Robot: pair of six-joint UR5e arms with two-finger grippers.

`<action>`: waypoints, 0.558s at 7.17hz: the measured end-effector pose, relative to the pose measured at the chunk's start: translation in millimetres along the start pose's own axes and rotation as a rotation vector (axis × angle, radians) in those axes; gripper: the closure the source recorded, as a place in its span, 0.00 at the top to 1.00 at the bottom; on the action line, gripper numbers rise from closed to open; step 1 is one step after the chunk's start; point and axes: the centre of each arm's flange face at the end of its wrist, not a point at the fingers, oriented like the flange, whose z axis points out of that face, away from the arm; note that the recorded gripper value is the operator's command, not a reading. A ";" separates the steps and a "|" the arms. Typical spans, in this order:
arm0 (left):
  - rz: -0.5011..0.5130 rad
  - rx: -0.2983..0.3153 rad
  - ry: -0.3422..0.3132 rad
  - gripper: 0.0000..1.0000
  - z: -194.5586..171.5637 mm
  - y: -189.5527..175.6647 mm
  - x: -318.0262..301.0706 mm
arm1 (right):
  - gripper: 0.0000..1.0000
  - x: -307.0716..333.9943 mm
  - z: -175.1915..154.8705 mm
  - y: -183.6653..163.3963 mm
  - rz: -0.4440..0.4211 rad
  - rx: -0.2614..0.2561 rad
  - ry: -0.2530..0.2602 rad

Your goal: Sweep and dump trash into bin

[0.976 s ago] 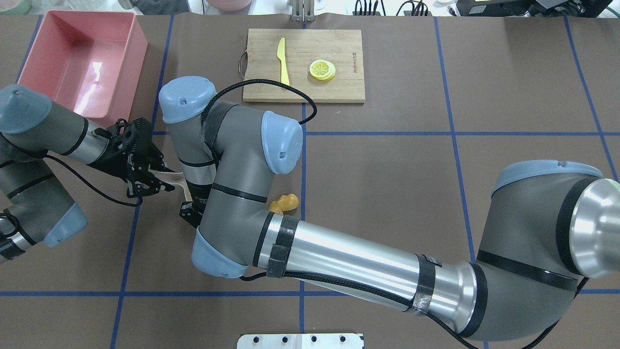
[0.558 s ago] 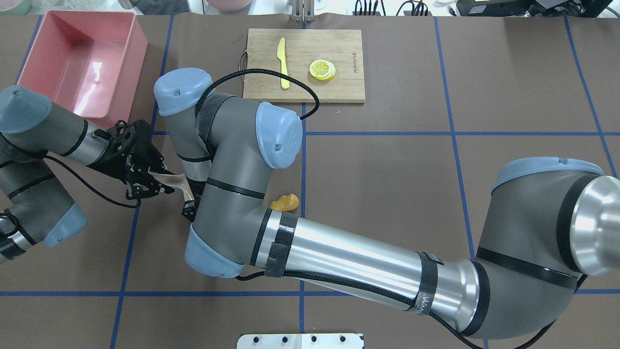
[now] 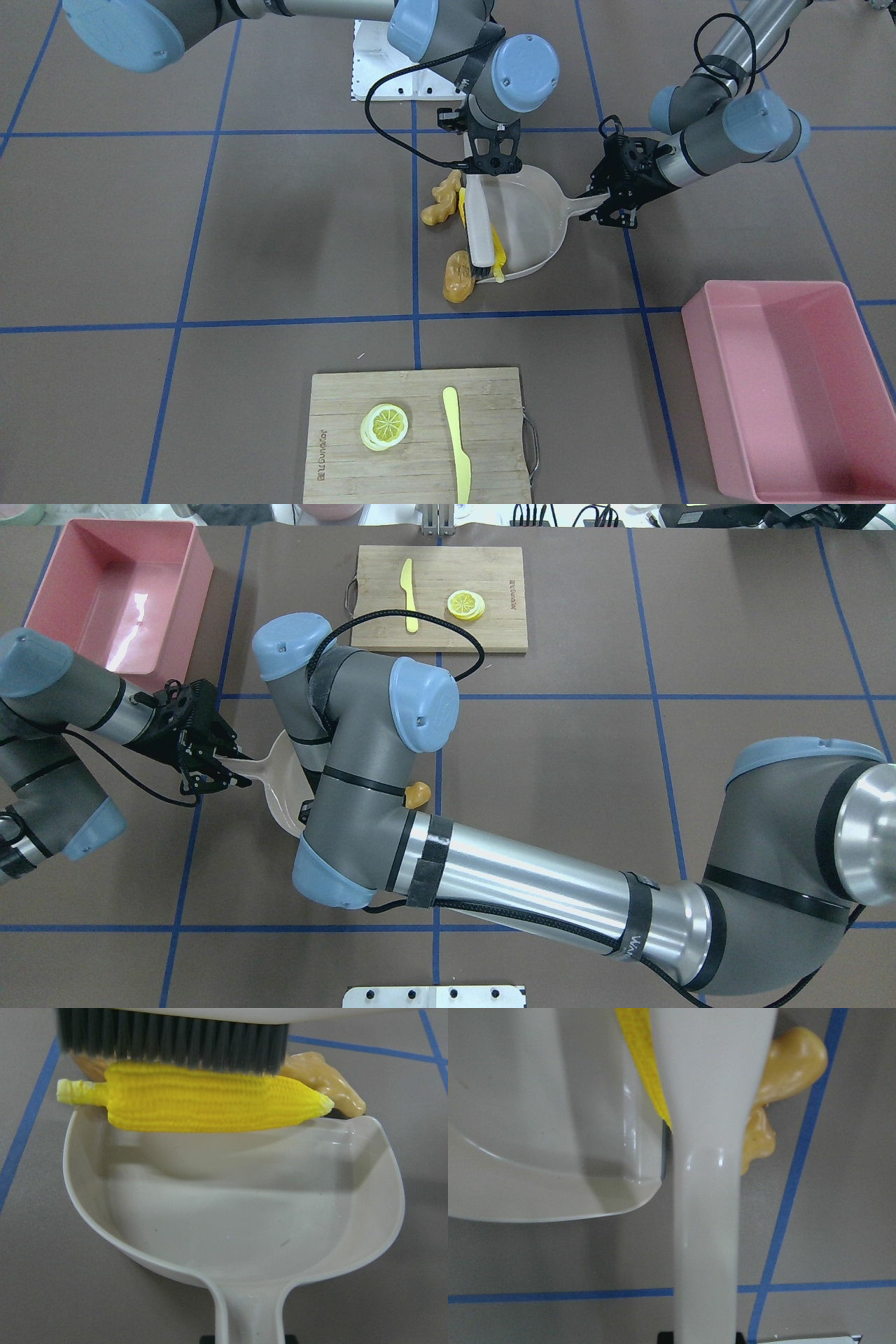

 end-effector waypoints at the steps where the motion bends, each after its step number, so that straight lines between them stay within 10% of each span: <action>1: 0.002 0.003 0.002 0.00 1.2 2.9 -0.6 | 0.00 8.4 2.0 1.4 0.000 -0.001 0.027; 4: 0.002 0.004 0.001 0.00 2.6 7.0 -2.1 | 0.00 56.1 4.8 22.5 -0.003 -0.002 0.087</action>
